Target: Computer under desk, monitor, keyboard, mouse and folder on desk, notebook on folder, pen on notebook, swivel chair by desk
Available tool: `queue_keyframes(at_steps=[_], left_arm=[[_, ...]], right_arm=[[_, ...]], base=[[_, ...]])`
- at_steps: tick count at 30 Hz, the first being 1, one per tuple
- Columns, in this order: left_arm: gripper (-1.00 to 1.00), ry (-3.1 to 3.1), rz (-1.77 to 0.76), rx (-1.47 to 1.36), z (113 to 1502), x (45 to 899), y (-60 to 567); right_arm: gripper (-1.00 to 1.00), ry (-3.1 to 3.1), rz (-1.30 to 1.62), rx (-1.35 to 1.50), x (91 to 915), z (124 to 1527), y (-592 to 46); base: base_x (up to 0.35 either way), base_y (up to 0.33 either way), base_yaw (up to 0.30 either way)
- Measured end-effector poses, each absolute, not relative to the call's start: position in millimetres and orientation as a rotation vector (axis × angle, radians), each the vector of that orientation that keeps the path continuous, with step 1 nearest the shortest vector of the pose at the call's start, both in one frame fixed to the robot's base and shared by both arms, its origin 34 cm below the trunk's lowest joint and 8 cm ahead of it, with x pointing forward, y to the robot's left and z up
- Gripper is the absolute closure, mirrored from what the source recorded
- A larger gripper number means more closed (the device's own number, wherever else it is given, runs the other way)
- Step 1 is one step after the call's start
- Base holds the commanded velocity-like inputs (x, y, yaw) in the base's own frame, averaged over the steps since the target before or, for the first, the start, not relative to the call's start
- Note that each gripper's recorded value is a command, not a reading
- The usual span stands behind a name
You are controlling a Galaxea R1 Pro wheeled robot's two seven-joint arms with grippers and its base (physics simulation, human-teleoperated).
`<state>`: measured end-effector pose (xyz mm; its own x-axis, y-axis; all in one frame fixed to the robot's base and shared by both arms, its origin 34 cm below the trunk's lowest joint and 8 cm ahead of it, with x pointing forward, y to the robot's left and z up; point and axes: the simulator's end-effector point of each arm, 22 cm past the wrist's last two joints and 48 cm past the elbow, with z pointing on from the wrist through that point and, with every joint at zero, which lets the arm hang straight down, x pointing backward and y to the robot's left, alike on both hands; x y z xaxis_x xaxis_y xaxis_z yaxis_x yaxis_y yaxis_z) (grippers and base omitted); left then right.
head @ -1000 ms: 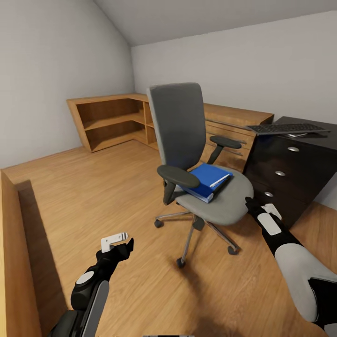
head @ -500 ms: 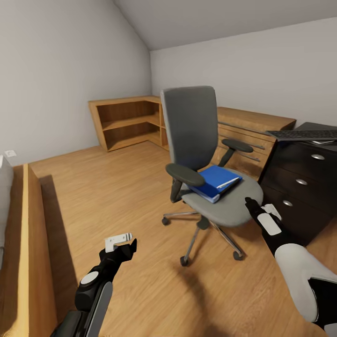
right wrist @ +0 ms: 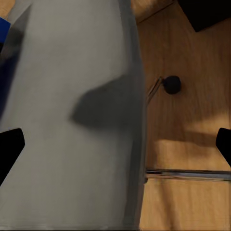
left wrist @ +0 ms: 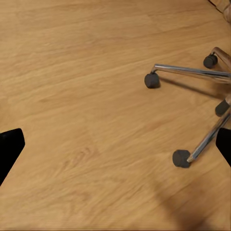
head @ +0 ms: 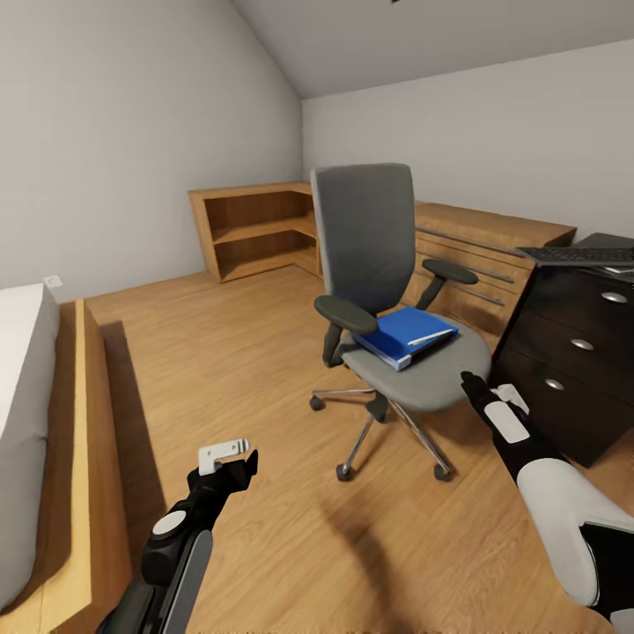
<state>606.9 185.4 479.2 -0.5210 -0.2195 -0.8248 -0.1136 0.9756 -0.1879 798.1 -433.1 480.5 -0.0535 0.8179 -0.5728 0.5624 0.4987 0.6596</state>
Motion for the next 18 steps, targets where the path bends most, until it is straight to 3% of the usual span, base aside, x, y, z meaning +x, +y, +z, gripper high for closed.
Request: queue_keyframes(at_steps=[5, 18], left_arm=[[-1.00, 2.125, -0.135, -0.233, 478.6, 606.8, 185.2], [-1.00, 2.126, -0.136, -0.233, 478.4, 606.7, 185.0]], right_arm=[[-1.00, 1.737, 0.317, 1.174, 798.1, 479.5, -432.0], [-1.00, 1.740, 0.319, 1.174, 797.9, 477.9, -430.4]], base=[[-0.205, 0.000, 0.000], [-0.310, 0.000, 0.000]])
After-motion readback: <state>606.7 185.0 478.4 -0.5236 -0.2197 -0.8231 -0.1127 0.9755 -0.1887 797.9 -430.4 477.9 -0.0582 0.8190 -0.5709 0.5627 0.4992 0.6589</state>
